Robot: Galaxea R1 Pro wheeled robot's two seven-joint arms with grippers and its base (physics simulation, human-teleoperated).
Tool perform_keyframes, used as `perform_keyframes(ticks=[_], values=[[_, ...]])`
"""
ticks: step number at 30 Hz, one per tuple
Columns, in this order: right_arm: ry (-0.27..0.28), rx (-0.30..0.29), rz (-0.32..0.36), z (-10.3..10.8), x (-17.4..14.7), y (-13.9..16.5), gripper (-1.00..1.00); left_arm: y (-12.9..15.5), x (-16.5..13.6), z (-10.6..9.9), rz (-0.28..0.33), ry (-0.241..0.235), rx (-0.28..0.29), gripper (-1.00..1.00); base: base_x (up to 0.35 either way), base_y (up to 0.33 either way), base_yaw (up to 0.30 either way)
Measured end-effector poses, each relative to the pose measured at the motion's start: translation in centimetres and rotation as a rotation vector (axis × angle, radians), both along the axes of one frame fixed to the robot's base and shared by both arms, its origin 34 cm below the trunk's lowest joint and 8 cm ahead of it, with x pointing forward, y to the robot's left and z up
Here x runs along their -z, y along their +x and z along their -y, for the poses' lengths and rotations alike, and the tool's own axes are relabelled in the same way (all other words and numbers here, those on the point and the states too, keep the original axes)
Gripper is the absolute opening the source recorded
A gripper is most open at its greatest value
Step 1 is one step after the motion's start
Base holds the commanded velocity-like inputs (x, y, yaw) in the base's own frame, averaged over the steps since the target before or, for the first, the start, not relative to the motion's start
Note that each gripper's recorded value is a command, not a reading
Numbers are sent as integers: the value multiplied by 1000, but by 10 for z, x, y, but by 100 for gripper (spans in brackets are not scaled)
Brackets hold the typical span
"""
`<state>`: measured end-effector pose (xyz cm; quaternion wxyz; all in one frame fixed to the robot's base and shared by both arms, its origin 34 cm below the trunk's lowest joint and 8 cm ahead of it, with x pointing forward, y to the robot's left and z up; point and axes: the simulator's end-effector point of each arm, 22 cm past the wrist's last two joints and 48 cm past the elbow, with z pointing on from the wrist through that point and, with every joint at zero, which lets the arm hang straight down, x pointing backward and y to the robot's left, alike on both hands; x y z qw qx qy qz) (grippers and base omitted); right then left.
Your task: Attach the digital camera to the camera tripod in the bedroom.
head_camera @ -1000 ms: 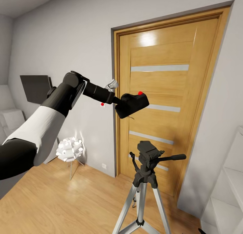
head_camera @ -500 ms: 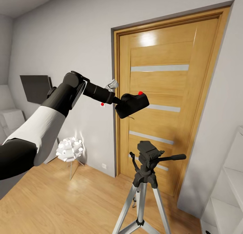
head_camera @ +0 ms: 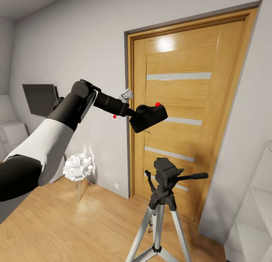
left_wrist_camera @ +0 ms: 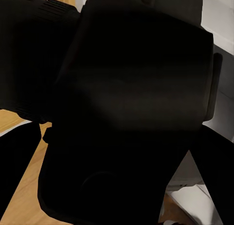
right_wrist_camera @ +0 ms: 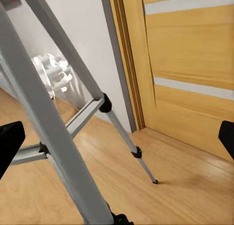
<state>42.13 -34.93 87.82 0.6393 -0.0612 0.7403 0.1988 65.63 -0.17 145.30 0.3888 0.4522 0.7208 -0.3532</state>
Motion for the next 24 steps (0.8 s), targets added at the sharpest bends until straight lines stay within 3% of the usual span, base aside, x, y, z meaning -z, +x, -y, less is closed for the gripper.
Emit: perform_keyframes(ticks=[10, 16, 19, 24], values=[[-9, -37, -26, -12, 8, -4, 100, 0, 1, 1, -1, 1, 2, -100, 0, 0, 0], [-6, -77, -61, -36, 20, -9, 100, -3, 1, 6, -1, 0, 11, -100, 0, 0, 0], [-35, -100, -107, -49, 34, -11, 100, -4, 1, 9, -1, 0, 17, -100, 0, 0, 0], [-74, -92, -141, -56, 46, -7, 100, -5, 1, 12, -1, 1, 20, -100, 0, 0, 0]])
